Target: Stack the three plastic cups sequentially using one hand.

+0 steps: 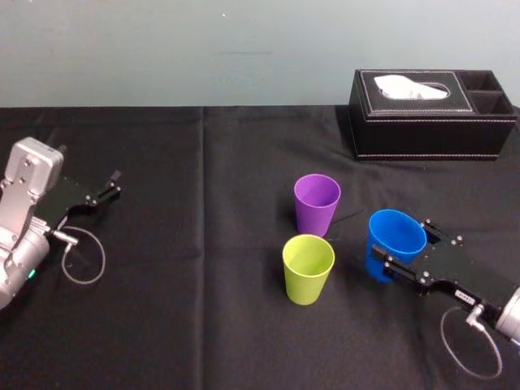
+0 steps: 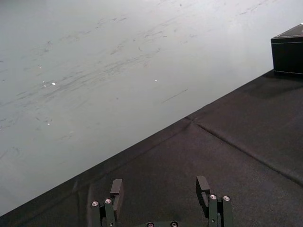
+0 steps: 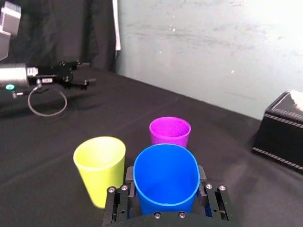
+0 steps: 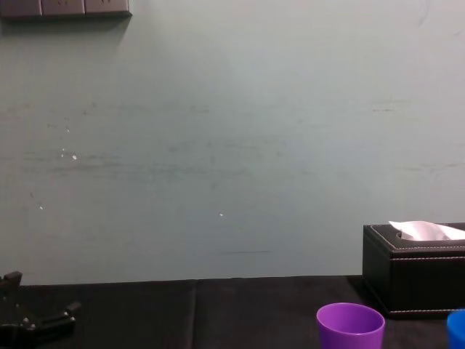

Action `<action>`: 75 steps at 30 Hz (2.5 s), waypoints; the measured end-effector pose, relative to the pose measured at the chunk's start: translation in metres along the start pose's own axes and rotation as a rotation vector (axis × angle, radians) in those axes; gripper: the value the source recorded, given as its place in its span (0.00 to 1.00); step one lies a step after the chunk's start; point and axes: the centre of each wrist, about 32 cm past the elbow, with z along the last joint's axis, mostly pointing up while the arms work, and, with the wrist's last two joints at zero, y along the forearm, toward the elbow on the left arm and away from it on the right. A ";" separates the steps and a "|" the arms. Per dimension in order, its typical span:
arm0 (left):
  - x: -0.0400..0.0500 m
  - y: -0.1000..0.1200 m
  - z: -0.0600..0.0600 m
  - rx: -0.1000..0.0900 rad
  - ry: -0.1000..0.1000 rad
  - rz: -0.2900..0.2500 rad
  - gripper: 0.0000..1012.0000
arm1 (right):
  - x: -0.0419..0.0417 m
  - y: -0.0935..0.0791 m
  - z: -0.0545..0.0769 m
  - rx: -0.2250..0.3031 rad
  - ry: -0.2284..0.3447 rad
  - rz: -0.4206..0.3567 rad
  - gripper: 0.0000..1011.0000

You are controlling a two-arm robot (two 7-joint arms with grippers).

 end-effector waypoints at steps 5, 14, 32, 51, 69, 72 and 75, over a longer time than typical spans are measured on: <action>0.0000 0.000 0.000 0.000 0.000 0.000 1.00 | -0.0003 -0.002 0.023 0.001 -0.016 -0.023 0.72; 0.0000 0.000 0.000 0.000 0.000 0.000 1.00 | 0.0132 0.014 0.067 0.020 -0.065 -0.037 0.72; 0.0000 0.000 0.000 0.000 0.000 0.000 1.00 | 0.0359 0.085 0.080 0.048 -0.052 0.002 0.72; 0.0000 0.000 0.000 0.000 0.000 0.000 1.00 | 0.0322 0.115 0.063 0.004 -0.051 0.049 0.72; 0.0000 0.000 0.000 0.000 0.000 0.000 1.00 | 0.0320 0.115 0.045 0.001 -0.027 0.082 0.72; 0.0000 0.000 0.000 0.000 0.000 0.000 1.00 | 0.0320 0.115 0.046 0.001 -0.027 0.082 0.72; 0.0000 0.000 0.000 0.000 0.000 0.000 1.00 | 0.0320 0.115 0.046 0.001 -0.027 0.081 0.72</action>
